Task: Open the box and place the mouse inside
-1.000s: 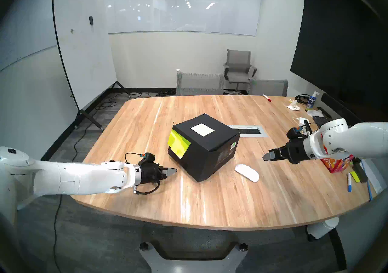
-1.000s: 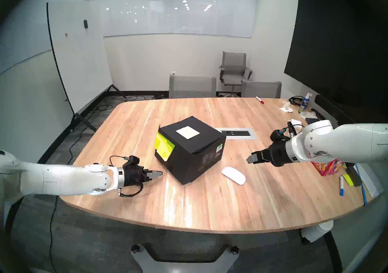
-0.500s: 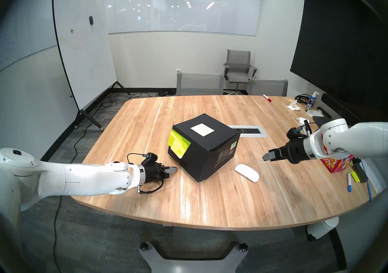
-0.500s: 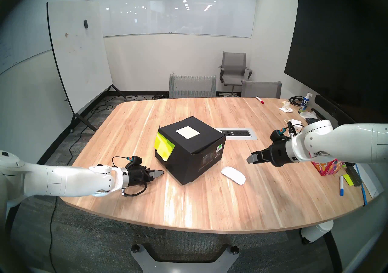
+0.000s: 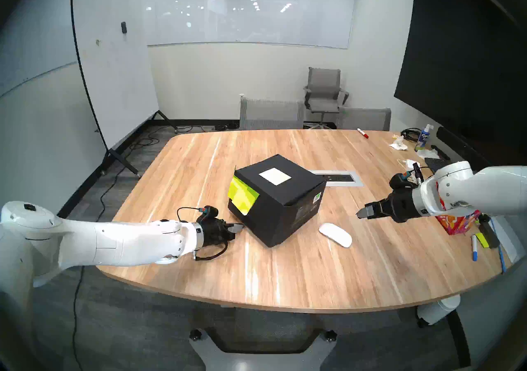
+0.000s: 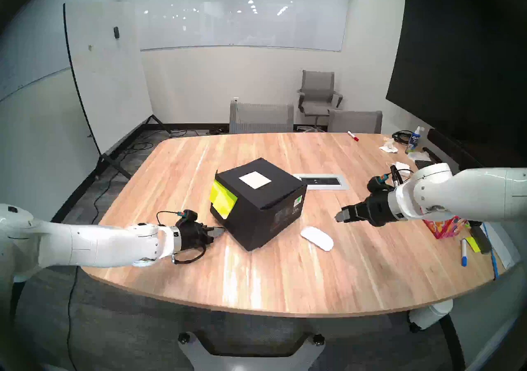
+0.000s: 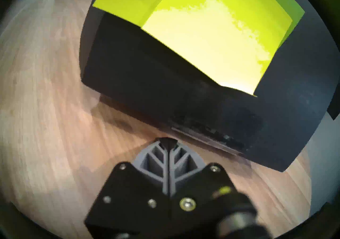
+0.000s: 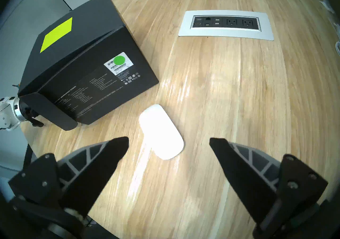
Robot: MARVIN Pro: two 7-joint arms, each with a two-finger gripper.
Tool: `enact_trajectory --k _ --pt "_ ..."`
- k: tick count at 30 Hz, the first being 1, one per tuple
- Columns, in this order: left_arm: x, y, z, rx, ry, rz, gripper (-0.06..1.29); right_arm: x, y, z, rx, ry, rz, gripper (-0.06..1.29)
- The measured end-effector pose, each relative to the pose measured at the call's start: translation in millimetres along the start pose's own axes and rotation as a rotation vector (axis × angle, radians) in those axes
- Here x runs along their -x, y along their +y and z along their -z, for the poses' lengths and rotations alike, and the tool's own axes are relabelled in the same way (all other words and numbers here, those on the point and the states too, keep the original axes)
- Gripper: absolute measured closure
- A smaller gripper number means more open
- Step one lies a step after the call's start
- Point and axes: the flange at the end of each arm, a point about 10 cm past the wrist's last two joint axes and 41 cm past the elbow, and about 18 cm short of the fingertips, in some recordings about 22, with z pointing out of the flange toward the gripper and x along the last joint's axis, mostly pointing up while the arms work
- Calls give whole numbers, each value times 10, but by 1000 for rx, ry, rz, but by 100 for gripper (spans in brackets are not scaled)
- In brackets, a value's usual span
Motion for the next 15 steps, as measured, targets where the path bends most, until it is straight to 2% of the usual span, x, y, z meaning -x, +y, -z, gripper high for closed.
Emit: enact_trajectory --k 15 --pt "51 0 -4 39 52 83 125 0 0 0 0 0 0 2"
